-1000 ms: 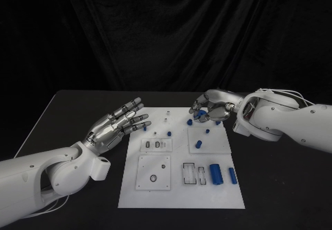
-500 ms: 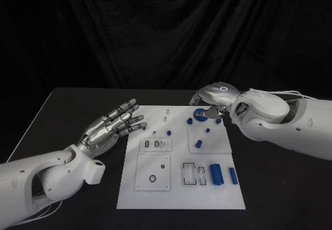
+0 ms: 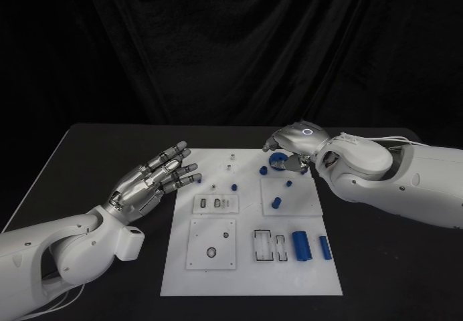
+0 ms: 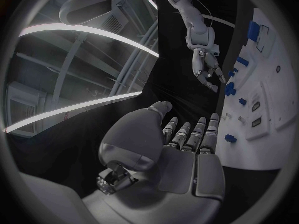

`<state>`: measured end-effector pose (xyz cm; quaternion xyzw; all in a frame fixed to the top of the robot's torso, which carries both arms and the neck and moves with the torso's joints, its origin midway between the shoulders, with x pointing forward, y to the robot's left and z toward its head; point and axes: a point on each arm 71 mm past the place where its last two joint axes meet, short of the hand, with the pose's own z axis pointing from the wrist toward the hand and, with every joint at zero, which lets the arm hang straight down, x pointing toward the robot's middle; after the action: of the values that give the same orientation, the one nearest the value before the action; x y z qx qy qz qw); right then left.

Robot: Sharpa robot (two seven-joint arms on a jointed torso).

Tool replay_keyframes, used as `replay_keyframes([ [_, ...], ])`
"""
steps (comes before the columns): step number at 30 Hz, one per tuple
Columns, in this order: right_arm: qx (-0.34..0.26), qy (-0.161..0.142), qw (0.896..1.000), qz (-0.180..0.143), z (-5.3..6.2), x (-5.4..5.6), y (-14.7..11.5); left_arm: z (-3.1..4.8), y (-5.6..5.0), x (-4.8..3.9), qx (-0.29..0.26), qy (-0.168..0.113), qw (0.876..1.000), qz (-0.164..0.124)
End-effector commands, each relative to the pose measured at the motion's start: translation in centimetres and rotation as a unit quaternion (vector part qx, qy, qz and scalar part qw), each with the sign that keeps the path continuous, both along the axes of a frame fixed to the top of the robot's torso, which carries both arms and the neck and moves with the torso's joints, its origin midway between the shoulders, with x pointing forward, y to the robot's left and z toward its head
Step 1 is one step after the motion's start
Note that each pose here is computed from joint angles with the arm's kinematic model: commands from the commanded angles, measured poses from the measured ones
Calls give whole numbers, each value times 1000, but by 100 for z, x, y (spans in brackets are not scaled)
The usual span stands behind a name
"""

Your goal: Assemble the parts on the task board

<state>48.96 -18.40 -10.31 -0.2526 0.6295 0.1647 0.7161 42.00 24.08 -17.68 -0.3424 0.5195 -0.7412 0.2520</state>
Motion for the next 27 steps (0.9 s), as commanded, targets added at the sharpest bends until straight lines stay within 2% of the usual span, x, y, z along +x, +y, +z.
replay_keyframes([
  [1, 14, -3, 1000, -5, -11, -8, -18, 143, 46, -11, -74, -74, 994, 25],
  [11, 22, 17, 1000, 3, -66, -54, -18, 140, 52, -4, -75, -75, 994, 25],
  [27, 18, 31, 999, 1, -193, 6, -10, 123, 39, 28, -76, -74, 994, 20],
])
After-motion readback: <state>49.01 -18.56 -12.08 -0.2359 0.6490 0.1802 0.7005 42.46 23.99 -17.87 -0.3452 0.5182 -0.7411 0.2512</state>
